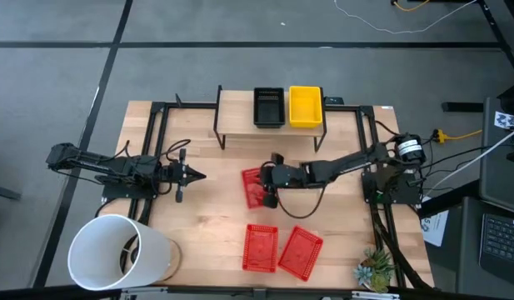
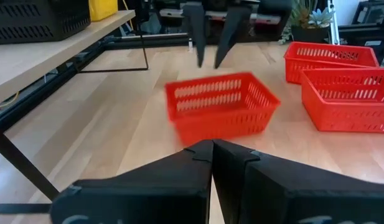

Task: Stack baskets on shelf by color
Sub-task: Adjust the red baskets

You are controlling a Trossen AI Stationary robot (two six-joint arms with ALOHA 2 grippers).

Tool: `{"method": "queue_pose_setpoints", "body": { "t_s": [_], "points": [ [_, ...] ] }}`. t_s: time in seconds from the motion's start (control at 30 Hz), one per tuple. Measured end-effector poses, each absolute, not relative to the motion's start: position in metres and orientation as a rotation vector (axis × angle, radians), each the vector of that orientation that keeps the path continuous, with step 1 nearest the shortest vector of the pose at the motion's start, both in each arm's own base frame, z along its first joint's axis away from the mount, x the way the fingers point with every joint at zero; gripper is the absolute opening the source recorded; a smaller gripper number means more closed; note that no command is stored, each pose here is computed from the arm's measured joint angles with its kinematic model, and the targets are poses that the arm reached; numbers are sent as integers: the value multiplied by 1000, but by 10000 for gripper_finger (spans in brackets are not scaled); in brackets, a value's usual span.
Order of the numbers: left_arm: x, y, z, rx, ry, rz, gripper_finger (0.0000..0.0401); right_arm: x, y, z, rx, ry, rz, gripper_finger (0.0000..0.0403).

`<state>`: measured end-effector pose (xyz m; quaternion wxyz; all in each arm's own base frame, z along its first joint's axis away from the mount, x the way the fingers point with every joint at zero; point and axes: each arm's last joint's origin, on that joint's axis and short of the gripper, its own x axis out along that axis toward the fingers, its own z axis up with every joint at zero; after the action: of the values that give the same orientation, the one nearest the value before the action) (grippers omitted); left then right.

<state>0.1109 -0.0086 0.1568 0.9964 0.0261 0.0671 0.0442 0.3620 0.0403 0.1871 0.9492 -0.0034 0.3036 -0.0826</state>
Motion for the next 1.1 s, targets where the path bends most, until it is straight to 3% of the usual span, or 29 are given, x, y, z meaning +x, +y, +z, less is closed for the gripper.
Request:
{"method": "queue_pose_setpoints", "body": {
  "t_s": [0.27,0.6,0.83,1.1],
  "points": [
    [111,-9,157,51,127,89,0,334,76,203,308,931,34,94],
    [111,-9,157,53,131,90,0,297,174,213,297,982,236,94],
    [111,-9,157,52,129,90,0,278,195,198,477,1202,188,91],
    [111,-9,157,52,129,90,0,296,170,145,390,1370,0,88]
  ]
}}
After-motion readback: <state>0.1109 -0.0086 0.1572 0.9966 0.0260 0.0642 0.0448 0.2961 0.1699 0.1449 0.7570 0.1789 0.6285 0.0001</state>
